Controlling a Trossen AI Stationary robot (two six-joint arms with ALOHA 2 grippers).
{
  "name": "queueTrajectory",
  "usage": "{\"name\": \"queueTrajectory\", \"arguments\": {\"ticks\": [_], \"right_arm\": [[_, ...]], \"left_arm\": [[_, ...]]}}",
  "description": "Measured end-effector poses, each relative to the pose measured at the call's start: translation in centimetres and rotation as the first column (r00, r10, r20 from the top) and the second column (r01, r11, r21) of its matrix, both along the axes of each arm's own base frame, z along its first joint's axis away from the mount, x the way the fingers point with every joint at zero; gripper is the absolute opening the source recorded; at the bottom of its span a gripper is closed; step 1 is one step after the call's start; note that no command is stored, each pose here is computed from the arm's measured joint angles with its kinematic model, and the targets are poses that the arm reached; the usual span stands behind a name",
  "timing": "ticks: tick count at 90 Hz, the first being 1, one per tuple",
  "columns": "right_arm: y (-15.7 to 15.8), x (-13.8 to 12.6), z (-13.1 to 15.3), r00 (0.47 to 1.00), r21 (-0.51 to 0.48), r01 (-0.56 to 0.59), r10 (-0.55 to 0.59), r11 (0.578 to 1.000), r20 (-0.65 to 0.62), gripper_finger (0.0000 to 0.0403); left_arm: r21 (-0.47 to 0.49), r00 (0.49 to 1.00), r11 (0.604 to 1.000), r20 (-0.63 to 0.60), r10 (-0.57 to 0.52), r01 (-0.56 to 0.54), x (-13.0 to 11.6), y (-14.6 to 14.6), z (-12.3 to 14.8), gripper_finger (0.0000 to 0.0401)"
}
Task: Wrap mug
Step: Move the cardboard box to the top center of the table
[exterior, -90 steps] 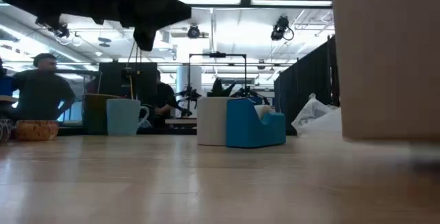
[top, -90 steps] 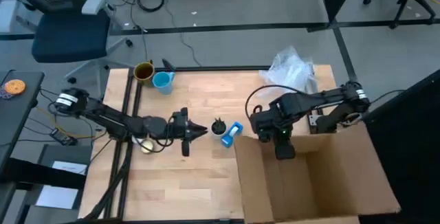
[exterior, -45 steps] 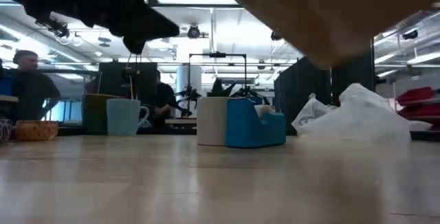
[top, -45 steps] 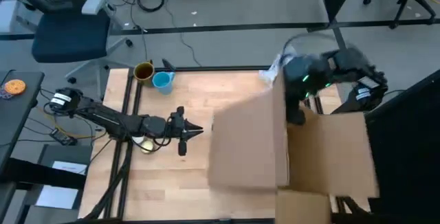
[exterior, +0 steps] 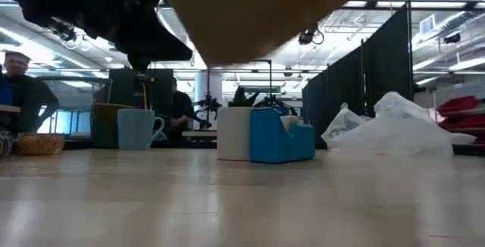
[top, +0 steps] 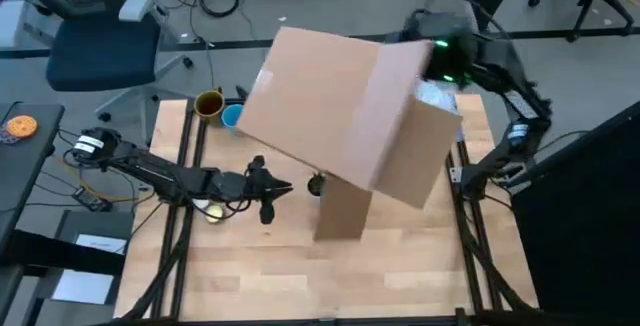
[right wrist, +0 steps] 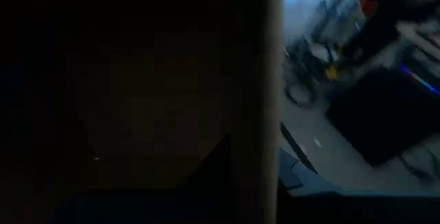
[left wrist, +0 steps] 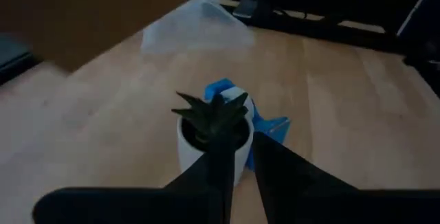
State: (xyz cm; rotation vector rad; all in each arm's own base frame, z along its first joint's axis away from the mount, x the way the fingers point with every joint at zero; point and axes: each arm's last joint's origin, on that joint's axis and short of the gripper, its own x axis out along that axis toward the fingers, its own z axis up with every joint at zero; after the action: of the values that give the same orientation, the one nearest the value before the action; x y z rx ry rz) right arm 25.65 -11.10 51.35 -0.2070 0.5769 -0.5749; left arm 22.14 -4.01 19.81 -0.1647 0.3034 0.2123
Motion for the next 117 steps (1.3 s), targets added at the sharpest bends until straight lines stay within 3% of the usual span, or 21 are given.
{"name": "queueTrajectory", "arguments": {"ticks": [23, 34, 48, 57, 73, 98, 117], "right_arm": [[-7.1, 2.1, -4.6, 0.939, -0.072, 0.13, -0.147, 0.989, -0.312, 0.0], [-9.1, 2.1, -5.9, 0.937, 0.007, 0.104, -0.095, 0.995, -0.336, 0.0], [-9.5, 2.1, -7.2, 0.925, 0.119, 0.062, -0.012, 0.991, -0.38, 0.0], [-9.5, 2.2, -7.4, 0.93, 0.17, 0.018, 0.046, 0.985, -0.365, 0.0003], [-9.5, 2.5, -7.3, 0.934, 0.164, -0.042, 0.096, 0.986, -0.343, 0.0028], [-10.4, 4.9, -6.7, 0.975, 0.072, -0.128, 0.139, 0.989, -0.174, 0.0126], [-10.8, 5.7, -7.2, 0.974, 0.101, -0.169, 0.182, 0.98, -0.133, 0.0195]], "left_arm": [[-0.005, 0.998, 0.999, -0.049, -0.041, 0.04, -0.1, -0.1, -0.4, 0.0039], [-0.027, 0.994, 0.995, -0.048, -0.094, 0.093, -0.1, -0.3, -0.4, 0.0039], [-0.03, 0.995, 0.995, -0.026, -0.094, 0.093, 0.2, -0.3, 0.3, 0.0039], [-0.032, 0.996, 0.995, -0.007, -0.092, 0.092, 0.4, -0.4, 0.8, 0.0039], [0.024, 0.996, 0.996, 0.025, -0.09, 0.089, 0.9, -0.4, 2.2, 0.0039], [0.051, 0.995, 0.996, 0.058, -0.076, 0.073, 1.4, -0.5, 3.4, 0.0039], [0.048, 0.995, 0.996, 0.058, -0.076, 0.073, 1.4, -0.5, 3.4, 0.0039]]}}
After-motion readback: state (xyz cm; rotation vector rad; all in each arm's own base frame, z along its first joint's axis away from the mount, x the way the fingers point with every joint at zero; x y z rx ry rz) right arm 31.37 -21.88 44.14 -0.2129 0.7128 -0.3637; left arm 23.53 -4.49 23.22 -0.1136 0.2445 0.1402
